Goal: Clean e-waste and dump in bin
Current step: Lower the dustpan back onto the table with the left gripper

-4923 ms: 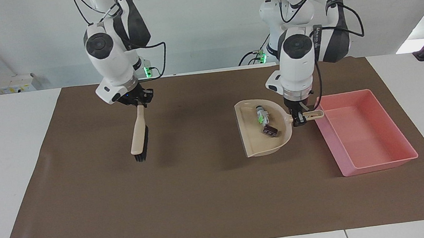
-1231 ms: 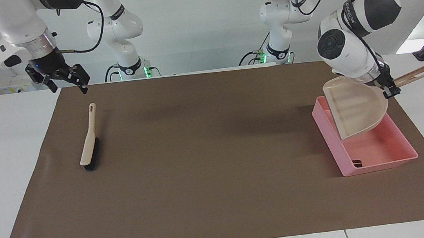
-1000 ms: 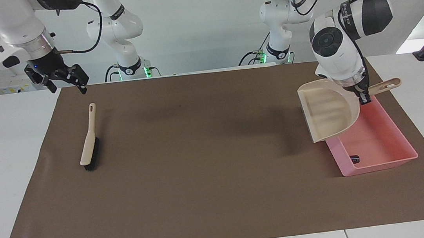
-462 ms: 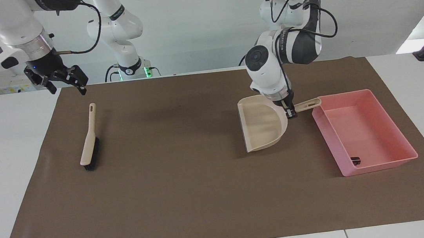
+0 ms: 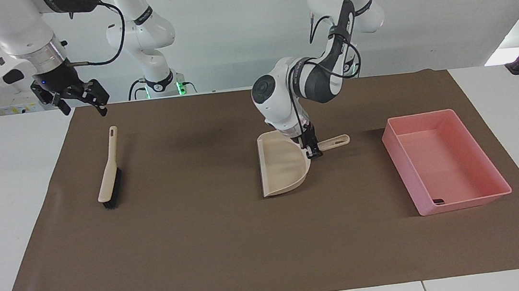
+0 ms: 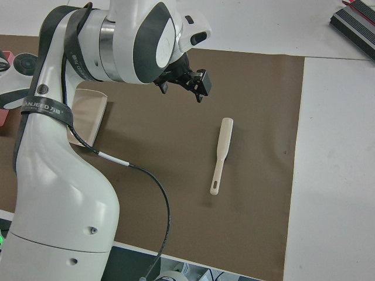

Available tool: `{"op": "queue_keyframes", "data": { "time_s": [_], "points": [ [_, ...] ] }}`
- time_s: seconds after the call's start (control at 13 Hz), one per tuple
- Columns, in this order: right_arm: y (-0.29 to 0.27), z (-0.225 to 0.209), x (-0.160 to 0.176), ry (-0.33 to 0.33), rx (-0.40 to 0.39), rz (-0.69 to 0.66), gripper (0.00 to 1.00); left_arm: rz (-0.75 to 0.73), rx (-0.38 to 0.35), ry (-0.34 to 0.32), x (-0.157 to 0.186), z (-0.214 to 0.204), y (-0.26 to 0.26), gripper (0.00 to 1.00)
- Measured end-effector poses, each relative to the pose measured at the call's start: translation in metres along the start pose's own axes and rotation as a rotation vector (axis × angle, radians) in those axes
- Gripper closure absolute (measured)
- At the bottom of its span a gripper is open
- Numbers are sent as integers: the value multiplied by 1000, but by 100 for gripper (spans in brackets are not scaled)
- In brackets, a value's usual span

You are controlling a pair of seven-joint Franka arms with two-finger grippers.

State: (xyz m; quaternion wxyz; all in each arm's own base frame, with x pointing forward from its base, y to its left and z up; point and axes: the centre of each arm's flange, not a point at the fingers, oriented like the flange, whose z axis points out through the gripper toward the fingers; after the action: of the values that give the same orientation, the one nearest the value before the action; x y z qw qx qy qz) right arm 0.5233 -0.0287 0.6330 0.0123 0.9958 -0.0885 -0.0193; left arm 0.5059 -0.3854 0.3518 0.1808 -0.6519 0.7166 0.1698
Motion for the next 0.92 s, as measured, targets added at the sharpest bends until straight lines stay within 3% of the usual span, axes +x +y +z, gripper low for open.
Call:
{"op": "queue_keyframes", "data": {
  "time_s": [0.23,0.77,0.92],
  "points": [
    [-1,0,0,0,0,-12,0,-1,7,-1,21,1,-1,67],
    [-1,0,0,0,0,-27,0,15,25,21,31,9,2,66],
    [-1,0,0,0,0,-27,0,7,-9,50,35,12,7,48]
  ]
}}
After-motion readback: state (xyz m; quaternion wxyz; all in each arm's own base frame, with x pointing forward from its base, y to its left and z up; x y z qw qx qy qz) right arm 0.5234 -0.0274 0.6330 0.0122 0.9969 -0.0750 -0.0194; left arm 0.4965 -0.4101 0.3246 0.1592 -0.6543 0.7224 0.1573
